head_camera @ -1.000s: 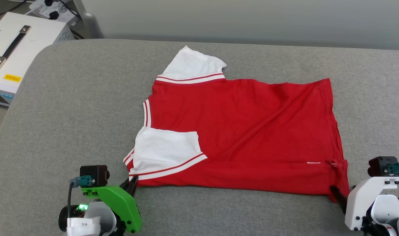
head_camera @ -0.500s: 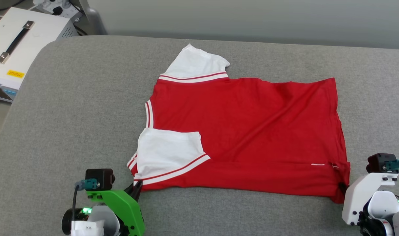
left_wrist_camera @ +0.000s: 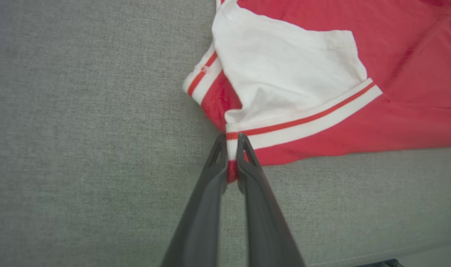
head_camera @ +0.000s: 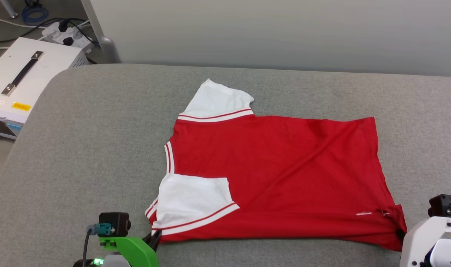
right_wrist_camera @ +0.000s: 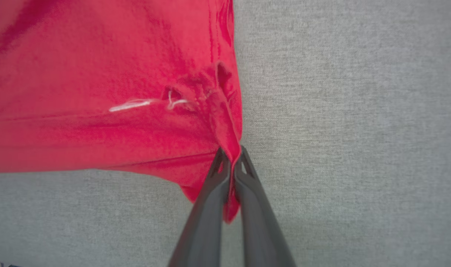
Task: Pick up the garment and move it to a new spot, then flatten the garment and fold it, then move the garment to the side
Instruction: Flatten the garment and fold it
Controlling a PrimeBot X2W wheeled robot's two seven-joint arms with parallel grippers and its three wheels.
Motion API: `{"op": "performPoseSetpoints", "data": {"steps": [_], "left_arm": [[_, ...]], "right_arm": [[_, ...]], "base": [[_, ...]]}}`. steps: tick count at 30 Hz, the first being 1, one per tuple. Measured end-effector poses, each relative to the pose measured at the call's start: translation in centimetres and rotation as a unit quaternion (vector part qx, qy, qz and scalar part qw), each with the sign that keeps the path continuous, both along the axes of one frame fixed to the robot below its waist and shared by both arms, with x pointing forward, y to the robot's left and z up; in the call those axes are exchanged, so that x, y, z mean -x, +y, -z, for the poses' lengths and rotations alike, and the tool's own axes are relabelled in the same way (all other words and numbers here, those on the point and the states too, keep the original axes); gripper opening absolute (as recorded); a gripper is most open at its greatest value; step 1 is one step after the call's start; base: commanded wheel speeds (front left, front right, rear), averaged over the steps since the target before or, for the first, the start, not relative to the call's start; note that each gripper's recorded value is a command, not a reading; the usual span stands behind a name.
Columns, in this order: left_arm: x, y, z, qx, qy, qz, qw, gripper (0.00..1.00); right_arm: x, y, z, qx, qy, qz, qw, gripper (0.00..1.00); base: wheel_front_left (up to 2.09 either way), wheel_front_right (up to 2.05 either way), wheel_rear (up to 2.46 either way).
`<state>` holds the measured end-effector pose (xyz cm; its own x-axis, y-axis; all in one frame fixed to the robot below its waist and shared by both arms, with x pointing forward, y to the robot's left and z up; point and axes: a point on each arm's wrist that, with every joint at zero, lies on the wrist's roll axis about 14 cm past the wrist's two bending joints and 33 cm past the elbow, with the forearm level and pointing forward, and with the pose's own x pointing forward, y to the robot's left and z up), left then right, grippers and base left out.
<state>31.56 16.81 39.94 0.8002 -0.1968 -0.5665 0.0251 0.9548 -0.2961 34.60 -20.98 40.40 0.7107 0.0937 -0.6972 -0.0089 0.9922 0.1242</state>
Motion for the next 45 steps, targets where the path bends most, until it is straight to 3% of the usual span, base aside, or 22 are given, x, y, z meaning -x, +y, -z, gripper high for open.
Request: {"op": "performPoseSetpoints", "data": {"steps": [8,16,17,18,19,23,27,32,36,41,45], "left_arm": [[2.0,-0.5,1.3,0.002,0.038,0.012,0.999,0.0],[2.8,-0.6,3.0,-0.003,0.069,0.02,0.997,0.0],[2.8,-0.7,3.1,-0.003,0.07,0.021,0.997,0.31],[2.7,-0.6,3.1,-0.004,0.069,0.021,0.997,0.79],[2.6,-0.6,3.0,-0.004,0.066,0.02,0.998,1.0],[1.5,-0.2,1.8,-0.011,0.026,0.012,1.0,1.0],[-0.7,0.0,-1.3,-0.014,-0.061,0.005,0.998,1.0],[-3.2,-0.4,-6.4,-0.011,-0.194,0.01,0.981,1.0],[-3.8,-1.4,-8.9,0.0,-0.252,0.017,0.967,1.0],[-4.6,-2.7,-11.6,0.015,-0.302,0.03,0.953,1.0],[-5.2,-3.6,-11.8,0.008,-0.315,0.059,0.947,1.0]], "right_arm": [[3.3,-0.5,0.6,0.002,0.05,0.016,0.999,0.0],[3.7,-0.3,1.8,-0.003,0.065,0.014,0.998,0.0],[3.8,-0.2,1.9,-0.004,0.067,0.013,0.998,0.0],[3.6,-0.3,1.9,-0.003,0.062,0.013,0.998,0.33],[3.5,-0.3,1.8,-0.002,0.056,0.013,0.998,1.0],[2.1,-0.6,0.3,0.001,0.008,0.013,1.0,1.0],[0.4,-0.5,-2.5,0.009,-0.066,0.001,0.998,1.0],[-1.6,0.0,-7.1,0.022,-0.184,-0.022,0.982,1.0],[-2.1,0.5,-9.8,0.018,-0.261,-0.028,0.965,1.0],[-2.2,0.9,-11.2,0.012,-0.312,-0.028,0.95,1.0],[-2.3,1.2,-11.5,0.008,-0.326,-0.03,0.945,1.0]], "base": [[0.0,0.0,0.0],[0.0,0.0,0.0],[0.0,0.0,0.0],[0.0,0.0,0.0],[0.0,0.0,0.0],[0.0,0.0,0.0],[0.0,0.0,0.0],[0.0,0.0,0.0],[0.0,0.0,0.0],[0.0,0.0,0.0],[0.0,0.0,0.0]]}}
